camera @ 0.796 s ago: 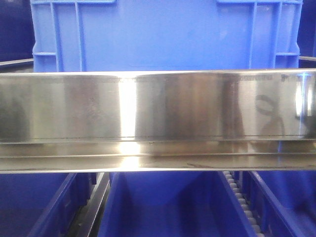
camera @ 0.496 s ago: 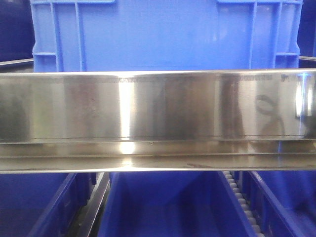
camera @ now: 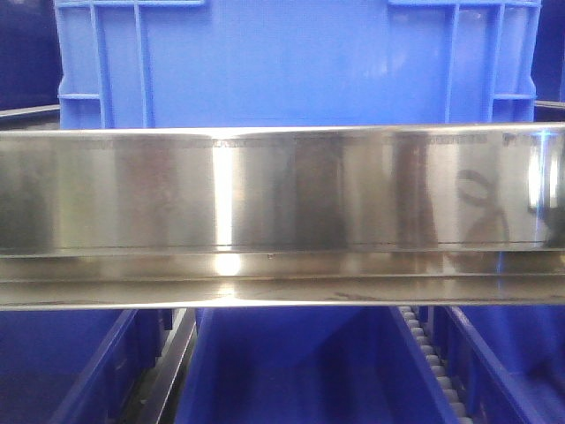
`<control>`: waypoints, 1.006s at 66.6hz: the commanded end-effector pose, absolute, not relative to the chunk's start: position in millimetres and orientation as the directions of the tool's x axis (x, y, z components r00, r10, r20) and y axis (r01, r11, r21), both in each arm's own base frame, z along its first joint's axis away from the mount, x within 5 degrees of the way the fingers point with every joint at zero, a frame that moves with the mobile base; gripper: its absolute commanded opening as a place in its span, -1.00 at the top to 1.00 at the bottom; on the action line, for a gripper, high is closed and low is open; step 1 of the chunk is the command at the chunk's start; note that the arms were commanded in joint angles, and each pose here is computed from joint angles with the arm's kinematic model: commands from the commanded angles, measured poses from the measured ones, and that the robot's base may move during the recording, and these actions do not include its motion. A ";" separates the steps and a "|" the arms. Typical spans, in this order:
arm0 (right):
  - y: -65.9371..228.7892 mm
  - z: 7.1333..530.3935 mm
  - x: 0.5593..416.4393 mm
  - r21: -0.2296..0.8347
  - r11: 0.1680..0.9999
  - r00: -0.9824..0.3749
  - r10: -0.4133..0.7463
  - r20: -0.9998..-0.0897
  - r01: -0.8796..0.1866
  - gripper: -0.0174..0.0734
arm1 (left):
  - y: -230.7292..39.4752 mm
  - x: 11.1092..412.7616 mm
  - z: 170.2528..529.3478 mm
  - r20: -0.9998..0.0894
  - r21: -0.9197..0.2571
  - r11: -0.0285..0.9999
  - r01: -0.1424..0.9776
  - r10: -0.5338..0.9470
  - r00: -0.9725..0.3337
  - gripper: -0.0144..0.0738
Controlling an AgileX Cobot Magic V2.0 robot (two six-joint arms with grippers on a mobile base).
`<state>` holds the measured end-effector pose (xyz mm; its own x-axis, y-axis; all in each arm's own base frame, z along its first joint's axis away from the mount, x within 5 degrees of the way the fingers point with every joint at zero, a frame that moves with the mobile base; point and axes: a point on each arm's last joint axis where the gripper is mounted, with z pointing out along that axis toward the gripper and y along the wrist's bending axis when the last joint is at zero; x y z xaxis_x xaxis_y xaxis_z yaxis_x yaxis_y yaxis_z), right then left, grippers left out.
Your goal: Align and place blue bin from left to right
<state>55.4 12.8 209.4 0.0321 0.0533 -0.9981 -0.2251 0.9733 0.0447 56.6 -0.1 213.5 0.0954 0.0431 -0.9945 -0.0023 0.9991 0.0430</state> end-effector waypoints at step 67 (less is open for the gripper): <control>22.6 386.8 92.7 -0.007 0.971 -0.140 -0.042 -0.989 -0.238 0.76 | -1.9 90.8 401.0 -0.997 0.050 0.998 0.024 0.052 -0.063 0.92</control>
<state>76.6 18.7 378.1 -0.0753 0.0133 -0.9971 -0.2331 0.9720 0.0305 74.7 -0.9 384.2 -0.0239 0.0632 -0.9977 0.0120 0.9979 0.0629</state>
